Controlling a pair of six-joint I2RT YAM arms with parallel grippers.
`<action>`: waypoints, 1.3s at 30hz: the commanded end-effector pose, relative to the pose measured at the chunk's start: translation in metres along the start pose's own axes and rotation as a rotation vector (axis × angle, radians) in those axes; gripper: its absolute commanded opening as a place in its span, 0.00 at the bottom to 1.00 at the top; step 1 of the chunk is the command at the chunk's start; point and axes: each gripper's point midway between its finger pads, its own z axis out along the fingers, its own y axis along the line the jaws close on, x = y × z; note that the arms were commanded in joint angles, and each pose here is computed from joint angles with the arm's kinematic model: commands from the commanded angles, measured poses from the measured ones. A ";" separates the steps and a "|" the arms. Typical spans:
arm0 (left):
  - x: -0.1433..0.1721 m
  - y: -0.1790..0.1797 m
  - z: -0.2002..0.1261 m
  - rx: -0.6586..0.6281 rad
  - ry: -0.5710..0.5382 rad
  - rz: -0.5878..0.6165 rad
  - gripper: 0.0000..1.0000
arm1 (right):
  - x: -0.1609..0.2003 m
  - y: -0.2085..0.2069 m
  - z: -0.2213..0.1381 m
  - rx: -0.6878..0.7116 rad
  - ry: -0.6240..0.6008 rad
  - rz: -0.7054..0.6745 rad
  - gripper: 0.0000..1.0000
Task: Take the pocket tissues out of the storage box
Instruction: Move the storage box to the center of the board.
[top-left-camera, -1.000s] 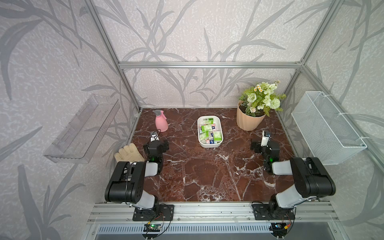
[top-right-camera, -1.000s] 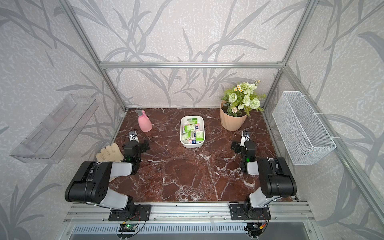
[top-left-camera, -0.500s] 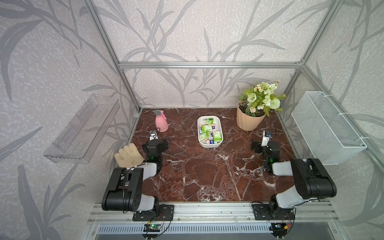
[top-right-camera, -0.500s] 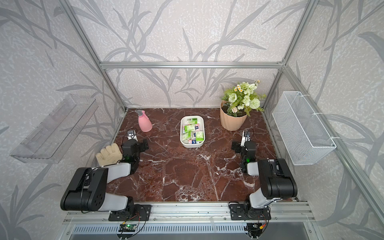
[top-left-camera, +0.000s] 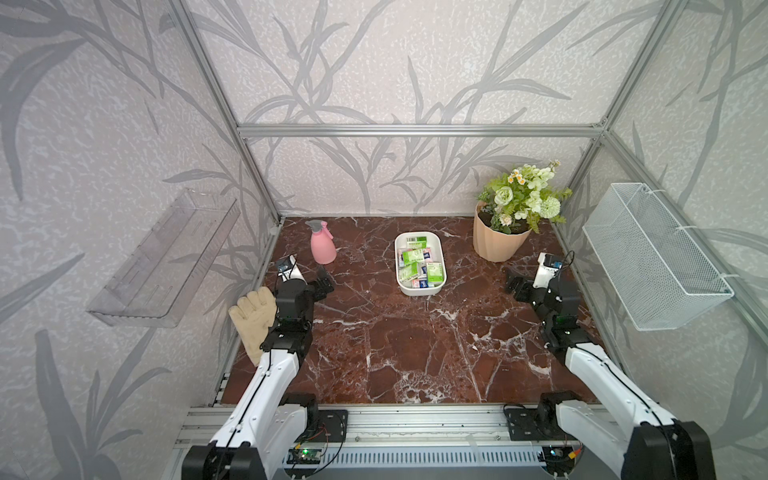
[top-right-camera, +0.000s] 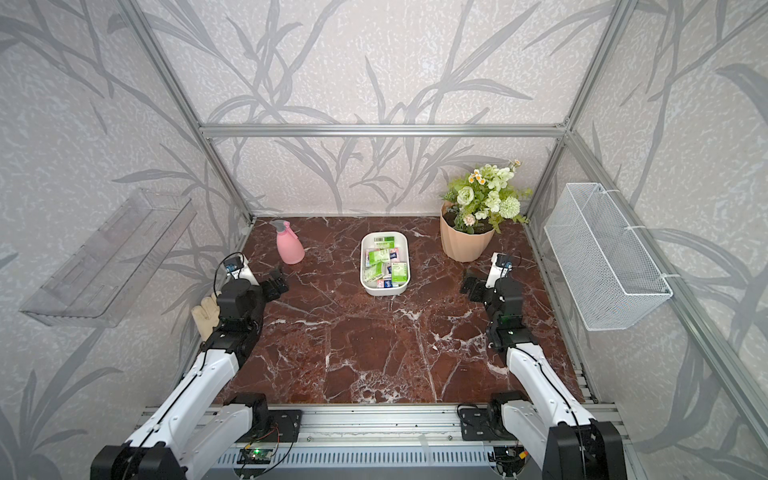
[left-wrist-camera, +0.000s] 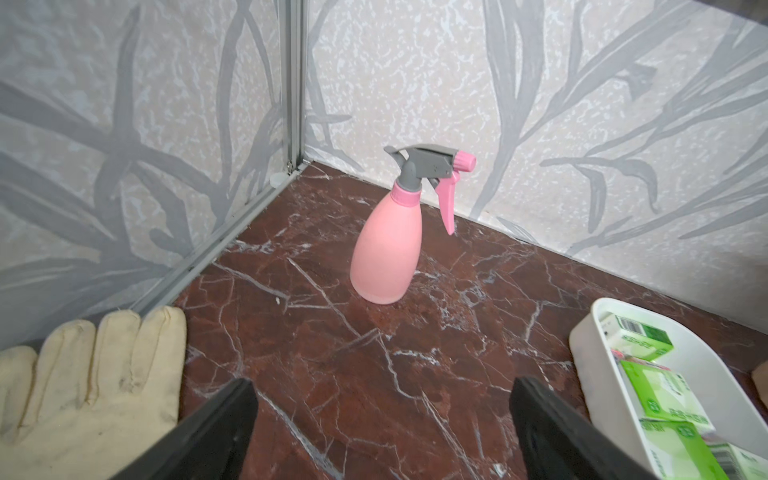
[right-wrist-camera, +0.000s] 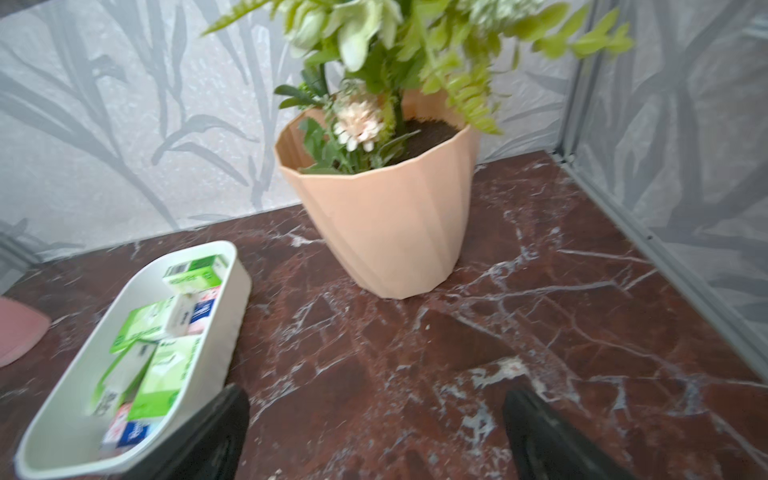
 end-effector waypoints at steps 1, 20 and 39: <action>0.037 -0.004 -0.006 0.046 0.129 -0.072 1.00 | 0.025 0.025 -0.003 -0.035 0.151 0.034 0.99; 0.107 -0.029 0.003 0.125 0.323 -0.090 1.00 | 0.094 0.134 0.123 0.017 0.635 -0.003 0.94; 0.110 -0.030 0.004 0.115 0.342 -0.066 1.00 | 0.103 0.128 0.198 0.081 0.687 -0.025 0.32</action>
